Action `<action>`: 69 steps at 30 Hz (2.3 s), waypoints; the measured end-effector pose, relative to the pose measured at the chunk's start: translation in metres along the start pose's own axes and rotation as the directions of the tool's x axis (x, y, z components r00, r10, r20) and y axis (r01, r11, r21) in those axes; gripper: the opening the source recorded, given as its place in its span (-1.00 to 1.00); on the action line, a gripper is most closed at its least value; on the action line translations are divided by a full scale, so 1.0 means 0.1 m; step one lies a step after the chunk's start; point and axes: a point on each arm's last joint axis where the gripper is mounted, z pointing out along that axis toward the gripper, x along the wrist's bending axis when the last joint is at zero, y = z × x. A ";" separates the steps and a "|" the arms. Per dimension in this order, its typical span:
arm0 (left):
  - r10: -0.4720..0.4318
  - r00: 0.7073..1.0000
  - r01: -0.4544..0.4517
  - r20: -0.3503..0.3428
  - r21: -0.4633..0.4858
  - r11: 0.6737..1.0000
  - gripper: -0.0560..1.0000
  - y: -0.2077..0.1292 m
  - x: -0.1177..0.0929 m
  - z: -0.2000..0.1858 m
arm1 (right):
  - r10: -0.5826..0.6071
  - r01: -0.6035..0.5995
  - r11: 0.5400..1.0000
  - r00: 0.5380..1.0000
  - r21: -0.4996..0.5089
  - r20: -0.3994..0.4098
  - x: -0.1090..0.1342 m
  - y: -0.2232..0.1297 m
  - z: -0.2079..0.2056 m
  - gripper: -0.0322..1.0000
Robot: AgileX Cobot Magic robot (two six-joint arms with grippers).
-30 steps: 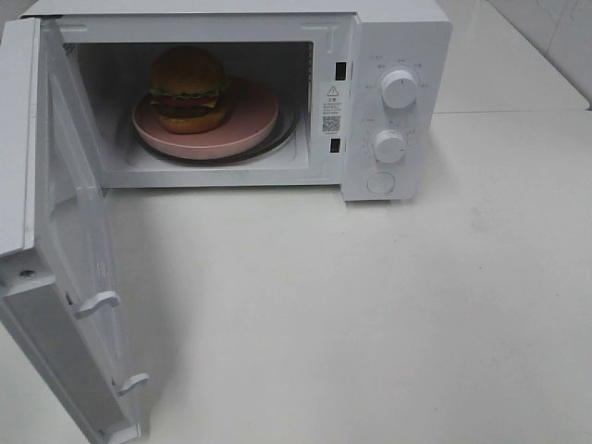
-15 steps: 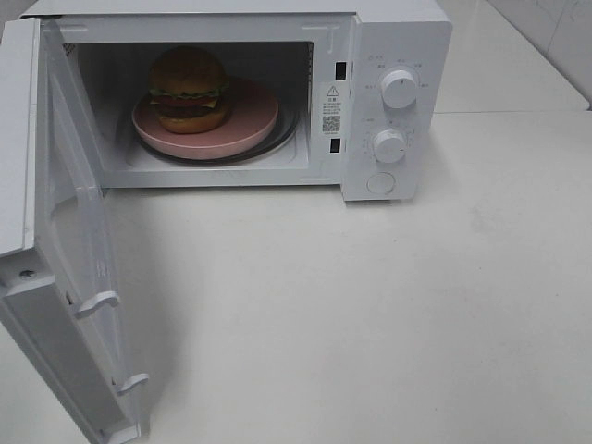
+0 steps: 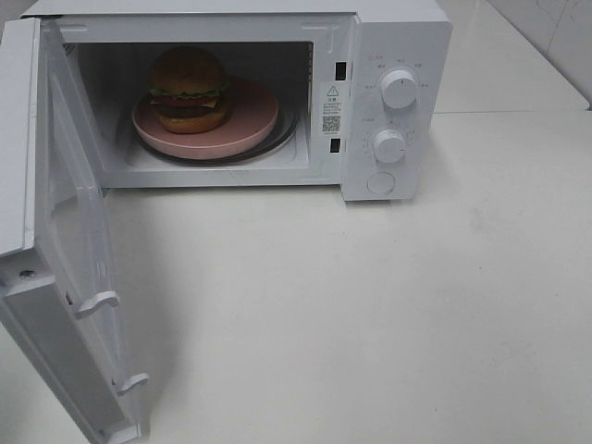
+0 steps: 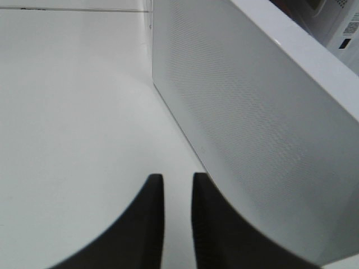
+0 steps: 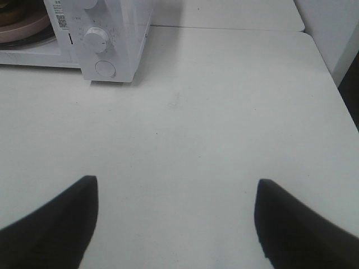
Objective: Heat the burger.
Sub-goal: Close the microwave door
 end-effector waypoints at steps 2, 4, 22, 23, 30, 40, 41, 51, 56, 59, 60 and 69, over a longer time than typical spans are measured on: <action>0.011 1.000 -0.011 -0.028 0.017 1.000 -0.86 0.07 0.05 0.12 | 0.000 0.000 1.000 1.000 0.000 0.000 0.00 0.00 0.00 0.54; 0.026 0.998 -0.026 -0.052 0.018 1.000 -0.89 0.11 0.08 0.19 | 0.000 0.000 1.000 1.000 0.000 0.000 0.00 0.00 0.00 0.54; 0.042 0.986 -0.057 -0.159 -0.095 0.994 -0.89 -0.11 0.31 1.02 | 0.000 0.000 1.000 1.000 0.000 0.000 0.00 0.00 0.00 0.54; 0.041 0.986 -0.060 -0.164 -0.109 0.992 -0.89 -0.13 0.32 1.05 | 0.000 0.000 1.000 1.000 0.000 0.000 0.00 0.00 0.00 0.54; 0.045 0.980 -0.085 -0.192 -0.204 0.975 -0.89 -0.11 0.37 1.21 | 0.000 0.000 1.000 1.000 0.000 0.000 0.00 0.00 0.00 0.54; 0.210 0.973 -0.230 -0.100 -0.279 0.932 -0.89 -0.06 0.20 1.54 | 0.000 0.000 1.000 1.000 0.000 0.000 0.00 0.00 0.00 0.54; 0.213 0.973 -0.230 -0.092 -0.270 0.935 -0.89 -0.07 0.19 1.58 | 0.000 0.000 1.000 1.000 0.000 0.000 0.00 0.00 0.00 0.54; 0.178 0.984 -0.166 0.022 -0.267 0.949 -0.89 -0.18 0.12 1.84 | 0.000 0.000 1.000 1.000 0.000 0.000 0.00 0.00 0.00 0.54; 0.205 0.974 -0.169 0.101 -0.288 0.943 -0.89 -0.23 0.05 1.94 | 0.000 0.000 1.000 1.000 0.000 0.000 0.00 0.00 0.00 0.54; 0.223 0.965 -0.170 0.142 -0.312 0.935 -0.89 -0.25 0.01 2.00 | 0.000 0.000 1.000 1.000 0.000 0.000 0.00 0.00 0.00 0.54; 0.228 0.960 -0.168 0.162 -0.316 0.934 -0.89 -0.26 -0.03 2.03 | 0.000 0.000 1.000 1.000 0.000 0.000 0.00 0.00 0.00 0.54; 0.272 0.926 -0.176 0.262 -0.339 0.924 -0.89 -0.15 -0.35 2.26 | 0.000 0.000 1.000 1.000 0.000 0.000 0.00 0.00 0.00 0.54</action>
